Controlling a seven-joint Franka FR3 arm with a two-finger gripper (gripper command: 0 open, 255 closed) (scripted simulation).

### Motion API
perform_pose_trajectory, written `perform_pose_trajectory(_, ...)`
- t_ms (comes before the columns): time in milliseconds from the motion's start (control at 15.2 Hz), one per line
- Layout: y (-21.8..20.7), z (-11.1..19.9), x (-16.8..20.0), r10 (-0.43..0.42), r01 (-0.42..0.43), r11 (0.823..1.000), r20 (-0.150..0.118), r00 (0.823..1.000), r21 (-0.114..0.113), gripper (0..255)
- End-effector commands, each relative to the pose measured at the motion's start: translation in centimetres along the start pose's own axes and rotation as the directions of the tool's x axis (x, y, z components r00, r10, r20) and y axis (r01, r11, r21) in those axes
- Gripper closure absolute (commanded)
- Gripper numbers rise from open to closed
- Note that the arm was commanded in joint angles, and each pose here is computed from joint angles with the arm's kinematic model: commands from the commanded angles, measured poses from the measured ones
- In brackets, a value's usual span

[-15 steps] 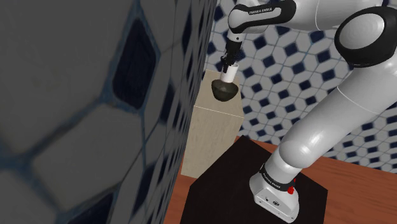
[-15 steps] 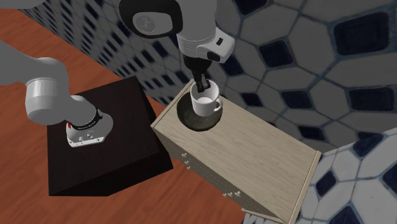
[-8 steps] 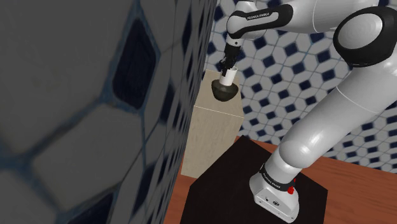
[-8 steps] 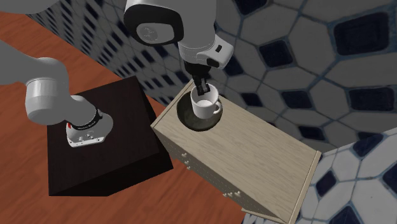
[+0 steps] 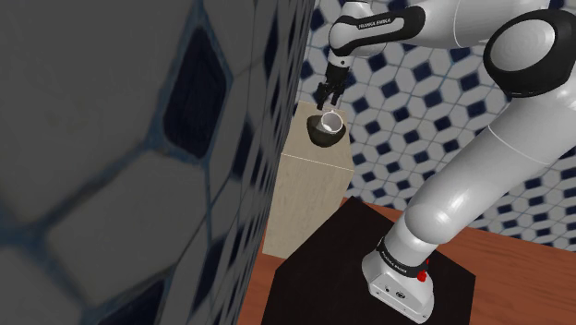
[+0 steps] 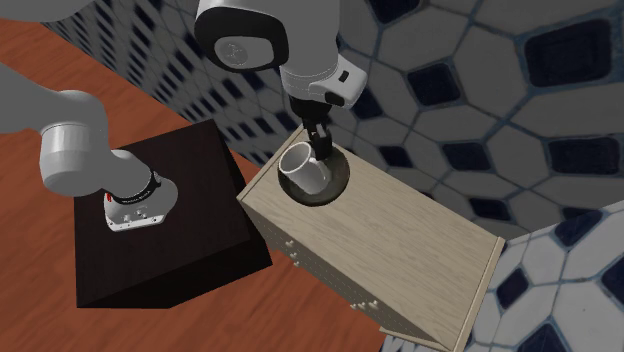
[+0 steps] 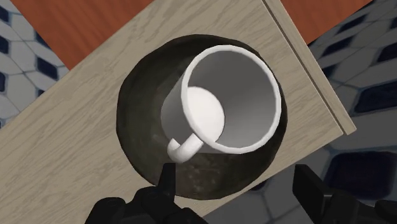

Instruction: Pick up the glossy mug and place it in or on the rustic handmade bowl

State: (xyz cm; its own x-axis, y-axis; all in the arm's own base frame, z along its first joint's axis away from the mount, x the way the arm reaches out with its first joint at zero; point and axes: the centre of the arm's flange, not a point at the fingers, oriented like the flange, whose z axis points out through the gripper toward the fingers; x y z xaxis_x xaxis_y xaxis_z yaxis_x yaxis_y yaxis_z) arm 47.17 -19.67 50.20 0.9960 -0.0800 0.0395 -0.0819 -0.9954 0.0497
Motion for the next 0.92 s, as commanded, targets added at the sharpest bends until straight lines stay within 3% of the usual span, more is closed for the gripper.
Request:
perform_pose_trajectory(0,0.0,0.0,0.0,0.000,0.000,1.000,0.000,1.000,0.000,0)
perform_pose_trajectory(66,0.0,0.0,0.0,0.000,0.000,1.000,0.000,1.000,0.000,0)
perform_pose_trajectory(330,0.0,-5.0,0.0,0.000,0.000,1.000,0.000,1.000,0.000,0)
perform_pose_trajectory(858,0.0,-5.0,0.0,0.000,0.000,1.000,0.000,1.000,0.000,0)
